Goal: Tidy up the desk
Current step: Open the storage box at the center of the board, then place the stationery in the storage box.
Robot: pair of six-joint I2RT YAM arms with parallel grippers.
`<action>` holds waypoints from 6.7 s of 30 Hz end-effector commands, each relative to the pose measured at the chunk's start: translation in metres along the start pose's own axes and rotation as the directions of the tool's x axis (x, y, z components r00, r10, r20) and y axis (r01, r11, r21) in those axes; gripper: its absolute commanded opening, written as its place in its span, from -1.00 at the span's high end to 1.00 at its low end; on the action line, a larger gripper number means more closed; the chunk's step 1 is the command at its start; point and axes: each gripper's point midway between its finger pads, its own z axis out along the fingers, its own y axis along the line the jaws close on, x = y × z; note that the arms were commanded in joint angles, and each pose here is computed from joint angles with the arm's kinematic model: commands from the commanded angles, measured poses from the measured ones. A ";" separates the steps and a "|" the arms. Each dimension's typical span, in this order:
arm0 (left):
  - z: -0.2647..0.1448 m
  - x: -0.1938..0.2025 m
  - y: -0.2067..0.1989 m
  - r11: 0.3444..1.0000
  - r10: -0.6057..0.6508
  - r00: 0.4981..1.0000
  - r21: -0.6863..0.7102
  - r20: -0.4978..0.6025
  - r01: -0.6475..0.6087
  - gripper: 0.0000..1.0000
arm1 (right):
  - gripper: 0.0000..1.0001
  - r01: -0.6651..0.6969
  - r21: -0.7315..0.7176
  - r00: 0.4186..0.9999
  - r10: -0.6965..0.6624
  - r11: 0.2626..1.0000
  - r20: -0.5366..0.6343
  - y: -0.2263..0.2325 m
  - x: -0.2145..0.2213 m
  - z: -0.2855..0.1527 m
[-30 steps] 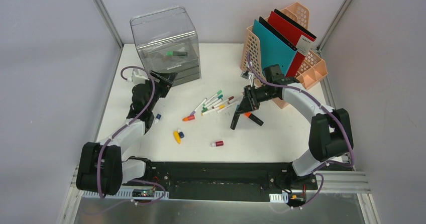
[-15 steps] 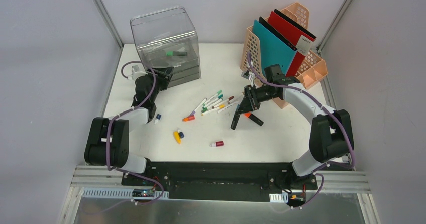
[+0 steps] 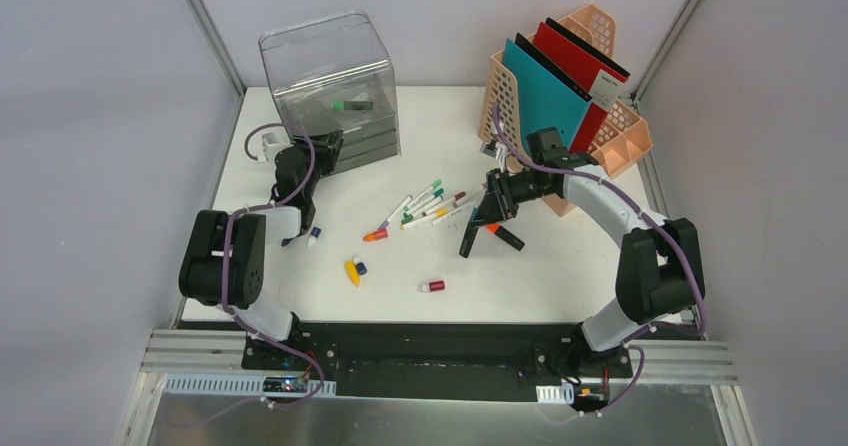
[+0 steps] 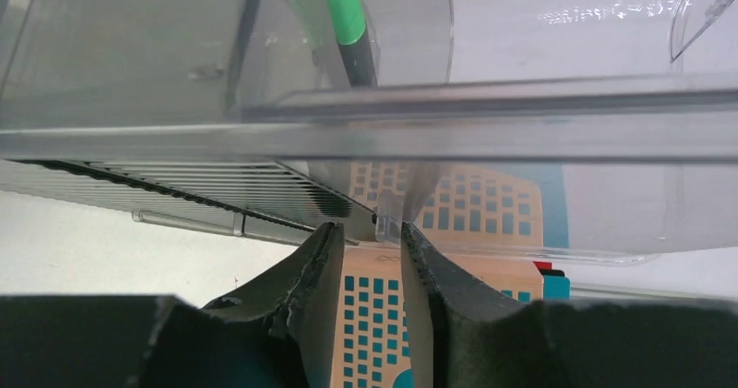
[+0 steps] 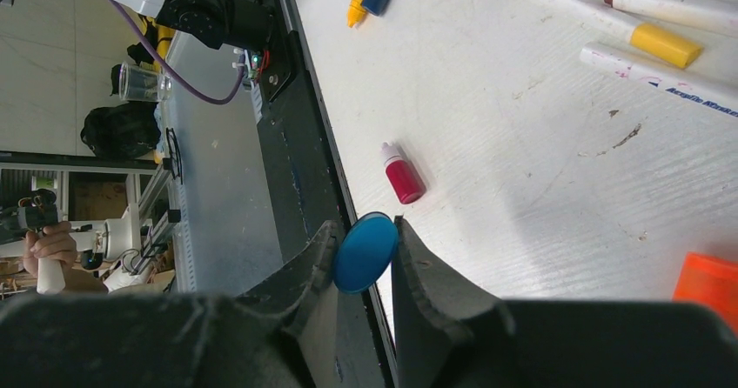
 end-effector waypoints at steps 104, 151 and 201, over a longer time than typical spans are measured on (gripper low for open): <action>-0.114 -0.023 -0.234 0.950 -0.069 0.995 0.299 -0.078 0.089 1.00 | 1.00 -0.268 -0.168 0.800 0.316 0.949 0.511 0.039 -0.324 0.100; -0.132 -0.036 -0.257 0.938 -0.112 0.993 0.327 -0.035 0.118 1.00 | 1.00 0.512 0.415 0.416 -0.640 0.752 0.646 -0.013 -0.331 0.140; -0.133 -0.030 -0.247 0.942 -0.102 0.993 0.315 -0.059 0.116 1.00 | -0.96 0.663 0.688 0.158 -0.953 0.295 0.257 0.014 -0.249 0.160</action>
